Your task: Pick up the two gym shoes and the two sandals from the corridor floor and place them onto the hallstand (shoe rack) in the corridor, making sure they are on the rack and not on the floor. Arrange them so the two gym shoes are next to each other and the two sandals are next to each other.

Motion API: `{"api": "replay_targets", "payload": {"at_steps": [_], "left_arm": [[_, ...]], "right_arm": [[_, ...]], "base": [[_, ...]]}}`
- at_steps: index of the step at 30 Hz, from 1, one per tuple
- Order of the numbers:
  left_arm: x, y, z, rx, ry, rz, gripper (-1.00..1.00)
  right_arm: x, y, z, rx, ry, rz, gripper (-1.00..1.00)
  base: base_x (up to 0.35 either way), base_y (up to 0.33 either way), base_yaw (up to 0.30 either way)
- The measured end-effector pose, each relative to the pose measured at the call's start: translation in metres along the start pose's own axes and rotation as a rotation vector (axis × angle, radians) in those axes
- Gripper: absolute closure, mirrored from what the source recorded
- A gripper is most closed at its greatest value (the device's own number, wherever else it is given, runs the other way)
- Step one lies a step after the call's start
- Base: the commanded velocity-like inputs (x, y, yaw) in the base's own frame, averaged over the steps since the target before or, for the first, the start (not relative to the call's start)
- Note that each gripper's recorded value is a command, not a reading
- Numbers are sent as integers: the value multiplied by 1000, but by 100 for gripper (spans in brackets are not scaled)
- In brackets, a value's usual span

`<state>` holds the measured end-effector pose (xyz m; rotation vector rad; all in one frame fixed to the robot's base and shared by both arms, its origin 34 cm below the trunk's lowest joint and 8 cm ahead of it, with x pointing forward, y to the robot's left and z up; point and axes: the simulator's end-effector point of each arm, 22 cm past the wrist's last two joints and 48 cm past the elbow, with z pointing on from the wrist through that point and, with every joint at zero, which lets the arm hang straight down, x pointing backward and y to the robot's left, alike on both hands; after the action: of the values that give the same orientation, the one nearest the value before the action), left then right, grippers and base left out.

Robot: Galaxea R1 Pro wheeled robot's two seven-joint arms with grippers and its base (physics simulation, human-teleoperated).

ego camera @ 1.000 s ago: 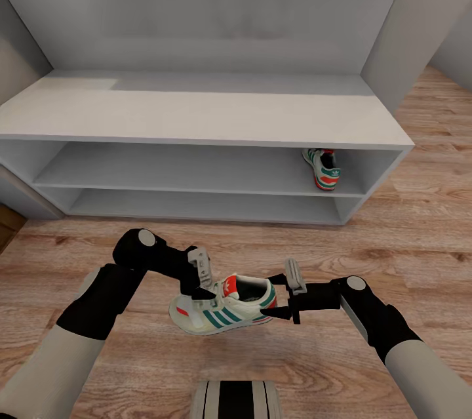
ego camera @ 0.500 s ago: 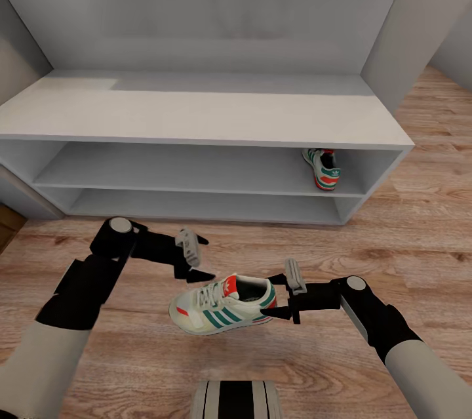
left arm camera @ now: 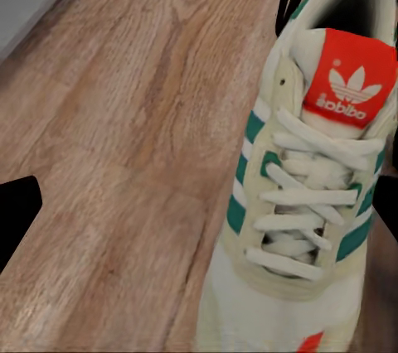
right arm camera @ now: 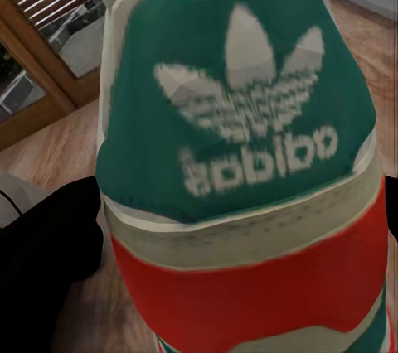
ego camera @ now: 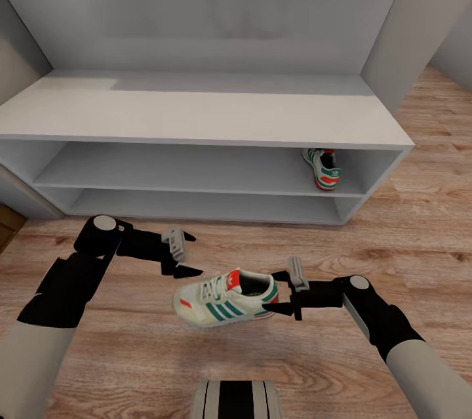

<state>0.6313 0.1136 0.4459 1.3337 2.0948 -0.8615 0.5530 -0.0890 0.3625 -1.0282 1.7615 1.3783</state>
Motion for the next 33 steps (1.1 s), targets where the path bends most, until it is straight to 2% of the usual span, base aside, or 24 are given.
{"api": "replay_targets", "payload": {"at_steps": [6, 15, 22, 27, 33], "left_arm": [[21, 30, -31, -82, 9, -50, -100], [46, 69, -77, -210, 20, -115, -100], [71, 89, -99, -303, 87, -142, -100], [84, 104, -120, -375, 104, -190, -100], [98, 116, -138, -437, 124, -236, -100]], "right_arm": [[-1, -11, -2, 49, -5, 2, 100], [-1, -57, -9, 258, -4, 11, 100], [-2, -70, -14, 319, -9, 14, 100], [-13, -88, -34, 397, -56, 28, 100], [-22, -109, -64, 488, -110, 73, 100]], "base": [[0, 0, 0], [0, 0, 0], [0, 0, 0], [0, 0, 0], [0, 0, 0]]}}
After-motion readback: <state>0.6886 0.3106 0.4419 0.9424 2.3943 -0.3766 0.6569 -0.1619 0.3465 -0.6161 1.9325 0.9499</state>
